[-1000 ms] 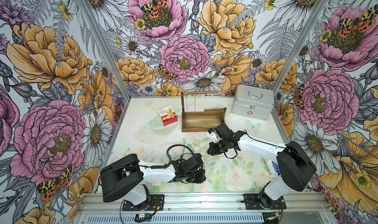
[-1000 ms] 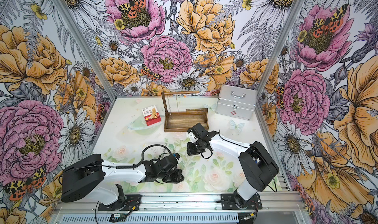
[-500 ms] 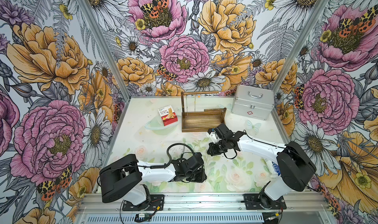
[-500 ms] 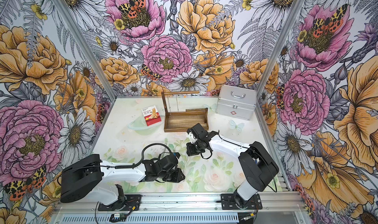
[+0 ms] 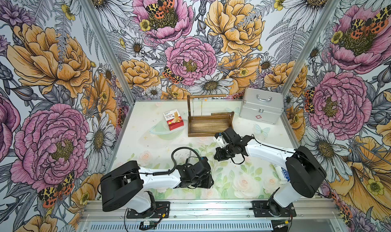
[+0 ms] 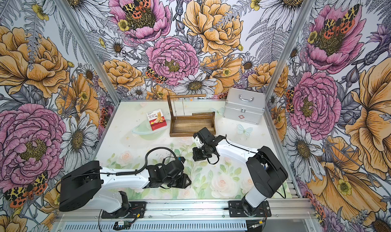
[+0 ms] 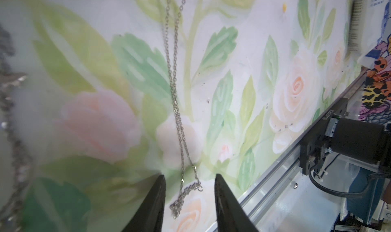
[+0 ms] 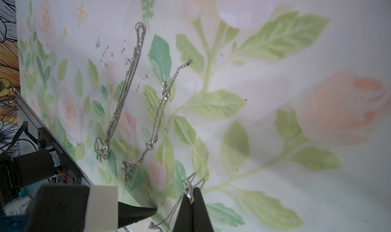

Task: Take the necklace off the jewelry display stand
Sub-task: Place the necklace at the center of the board.

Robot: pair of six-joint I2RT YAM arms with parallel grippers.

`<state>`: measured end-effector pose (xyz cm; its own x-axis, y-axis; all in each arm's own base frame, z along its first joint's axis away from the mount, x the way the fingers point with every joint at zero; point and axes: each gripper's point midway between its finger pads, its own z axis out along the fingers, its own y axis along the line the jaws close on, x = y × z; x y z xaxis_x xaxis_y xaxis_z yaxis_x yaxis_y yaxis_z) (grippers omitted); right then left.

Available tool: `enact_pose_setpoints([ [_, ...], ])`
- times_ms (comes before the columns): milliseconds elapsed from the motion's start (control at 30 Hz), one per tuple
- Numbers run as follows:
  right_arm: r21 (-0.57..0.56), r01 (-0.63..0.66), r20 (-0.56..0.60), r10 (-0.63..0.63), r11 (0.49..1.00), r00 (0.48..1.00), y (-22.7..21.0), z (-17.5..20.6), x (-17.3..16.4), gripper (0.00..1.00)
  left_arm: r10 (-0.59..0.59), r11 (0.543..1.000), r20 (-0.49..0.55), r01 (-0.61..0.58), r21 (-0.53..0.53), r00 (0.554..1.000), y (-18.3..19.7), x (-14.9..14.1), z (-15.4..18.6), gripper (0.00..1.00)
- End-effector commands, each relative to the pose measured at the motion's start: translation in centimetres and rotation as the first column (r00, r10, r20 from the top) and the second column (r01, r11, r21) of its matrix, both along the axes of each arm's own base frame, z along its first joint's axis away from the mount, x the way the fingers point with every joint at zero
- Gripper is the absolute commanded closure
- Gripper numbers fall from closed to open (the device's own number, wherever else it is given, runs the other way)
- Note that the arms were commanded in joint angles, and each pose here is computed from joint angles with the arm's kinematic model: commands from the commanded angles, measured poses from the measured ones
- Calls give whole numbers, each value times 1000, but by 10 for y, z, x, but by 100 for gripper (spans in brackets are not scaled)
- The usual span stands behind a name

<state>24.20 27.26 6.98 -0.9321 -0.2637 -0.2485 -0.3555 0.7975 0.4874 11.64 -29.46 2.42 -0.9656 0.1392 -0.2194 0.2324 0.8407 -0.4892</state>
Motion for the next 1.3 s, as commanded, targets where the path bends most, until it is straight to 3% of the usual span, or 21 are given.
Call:
enact_pose_setpoints([
  [0, 5, -14, 40, 14, 1000, 999, 8, 5, 10, 100, -22, 1000, 77, 22, 1, 997, 4, 3, 14, 63],
  [167, 6, -11, 29, 10, 1000, 1000, 13, 2, 14, 100, -40, 998, 119, 47, -50, 992, -3, 2, 30, 83],
  [400, 3, -8, 16, 8, 1000, 1000, 19, -2, 21, 100, -51, 998, 99, 55, -43, 994, -10, -3, 19, 93],
  [800, -7, 5, 1, -5, 1000, 1000, 23, -9, 30, 100, -53, 998, 52, 51, 46, 997, -5, -8, -12, 97],
  [1267, -13, 19, -18, -20, 1000, 1000, 26, -15, 38, 100, -63, 992, 43, 58, 110, 997, 7, -11, -22, 98],
])
